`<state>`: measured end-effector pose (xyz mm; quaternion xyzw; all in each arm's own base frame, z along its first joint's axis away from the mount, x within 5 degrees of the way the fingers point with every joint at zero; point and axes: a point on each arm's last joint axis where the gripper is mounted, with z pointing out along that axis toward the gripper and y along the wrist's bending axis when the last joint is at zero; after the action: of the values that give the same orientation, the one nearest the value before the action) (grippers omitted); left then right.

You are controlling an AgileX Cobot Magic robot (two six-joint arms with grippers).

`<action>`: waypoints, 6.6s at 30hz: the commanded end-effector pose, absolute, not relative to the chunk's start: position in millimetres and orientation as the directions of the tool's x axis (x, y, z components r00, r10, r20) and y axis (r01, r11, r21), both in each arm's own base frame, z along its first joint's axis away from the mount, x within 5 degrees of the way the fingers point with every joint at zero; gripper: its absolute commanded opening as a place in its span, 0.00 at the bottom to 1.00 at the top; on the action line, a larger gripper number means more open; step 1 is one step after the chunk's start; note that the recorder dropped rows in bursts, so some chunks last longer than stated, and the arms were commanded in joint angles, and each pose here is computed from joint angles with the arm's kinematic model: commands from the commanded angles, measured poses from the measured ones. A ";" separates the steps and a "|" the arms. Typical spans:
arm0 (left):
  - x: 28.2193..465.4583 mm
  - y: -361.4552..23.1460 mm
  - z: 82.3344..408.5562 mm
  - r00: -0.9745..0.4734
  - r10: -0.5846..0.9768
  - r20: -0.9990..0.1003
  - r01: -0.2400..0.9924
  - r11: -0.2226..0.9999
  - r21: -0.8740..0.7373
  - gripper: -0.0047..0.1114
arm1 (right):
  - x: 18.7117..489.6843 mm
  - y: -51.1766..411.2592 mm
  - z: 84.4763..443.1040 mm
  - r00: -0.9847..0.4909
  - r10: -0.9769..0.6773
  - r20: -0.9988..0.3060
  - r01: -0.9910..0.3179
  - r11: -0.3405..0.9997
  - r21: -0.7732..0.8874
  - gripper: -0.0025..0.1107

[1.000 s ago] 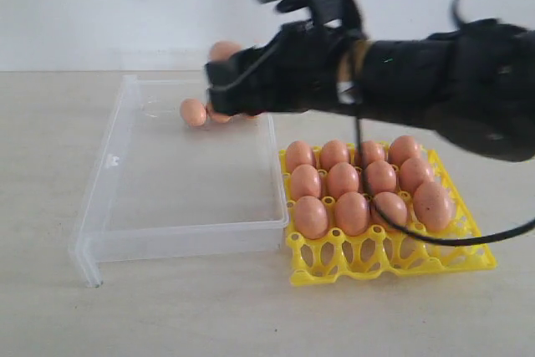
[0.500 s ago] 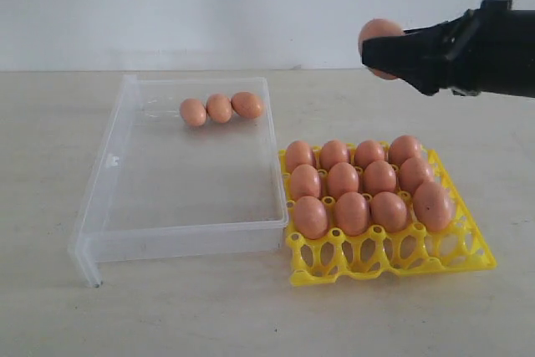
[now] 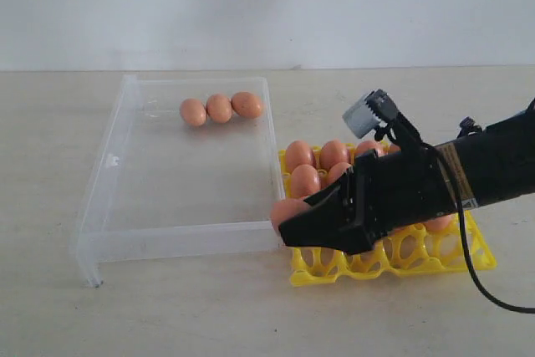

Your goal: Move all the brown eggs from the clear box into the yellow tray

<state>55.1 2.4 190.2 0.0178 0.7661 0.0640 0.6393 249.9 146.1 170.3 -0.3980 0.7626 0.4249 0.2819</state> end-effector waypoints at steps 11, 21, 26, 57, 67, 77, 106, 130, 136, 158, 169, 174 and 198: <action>55.2 2.4 190.2 -0.173 0.094 -0.980 -0.058 0.993 0.105 0.00 | 256.5 144.5 156.7 -0.473 -0.468 -0.746 -0.851 0.461 0.250 0.02; 55.2 2.4 190.2 -0.173 0.094 -0.980 -0.058 0.993 0.105 0.00 | 256.5 144.6 144.3 -0.479 -0.501 -0.721 -0.856 0.446 0.260 0.02; 55.2 2.4 190.2 -0.173 0.094 -0.980 -0.058 0.993 0.105 0.00 | 255.1 146.3 141.7 -0.513 -0.481 -0.710 -0.842 0.441 0.310 0.02; 55.2 2.4 190.2 -0.172 0.094 -0.981 -0.058 0.993 0.105 0.00 | 260.2 142.7 143.5 -0.533 -0.467 -0.705 -0.814 0.512 0.276 0.45; 55.2 2.4 190.0 -0.175 0.094 -0.980 -0.057 0.993 0.105 0.00 | 256.3 146.5 146.7 -0.565 -0.430 -0.704 -0.803 0.483 0.349 0.49; 55.2 2.4 190.0 -0.175 0.094 -0.980 -0.057 0.993 0.105 0.00 | 255.8 146.9 147.2 -0.564 -0.428 -0.706 -0.805 0.476 0.355 0.51; 55.2 2.4 190.0 -0.174 0.094 -0.980 -0.057 0.993 0.105 0.00 | 249.4 136.7 198.3 -0.596 -0.352 -0.722 -0.737 0.596 0.318 0.02; 55.2 2.4 190.0 -0.174 0.094 -0.980 -0.057 0.993 0.105 0.00 | 317.4 289.4 223.8 -0.217 -0.880 -0.422 -0.494 0.472 -0.730 0.02; 55.2 2.4 190.0 -0.174 0.094 -0.980 -0.057 0.993 0.105 0.00 | 332.0 296.3 234.3 -0.451 -0.681 -0.577 -0.689 0.677 -0.260 0.02; 55.2 2.5 190.0 -0.175 0.093 -0.980 -0.059 0.993 0.105 0.00 | 430.3 315.6 185.7 -0.425 -0.746 -0.513 -0.671 0.640 -0.374 0.48; 55.2 2.5 190.0 -0.175 0.093 -0.980 -0.059 0.993 0.105 0.00 | 438.8 319.5 186.5 -0.333 -0.754 -0.566 -0.646 0.620 -0.446 0.48; 55.2 2.5 190.0 -0.175 0.093 -0.980 -0.059 0.993 0.105 0.00 | 440.8 317.7 165.8 -0.373 -0.762 -0.530 -0.653 0.621 -0.433 0.54; 55.2 2.5 190.0 -0.175 0.093 -0.980 -0.059 0.993 0.105 0.00 | 455.4 311.0 118.8 -0.402 -0.763 -0.506 -0.545 0.643 -0.538 0.47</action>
<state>55.1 2.4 190.2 0.0178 0.7661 0.0640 0.6393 451.6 317.2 119.9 -0.4098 0.8195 -0.1323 0.3780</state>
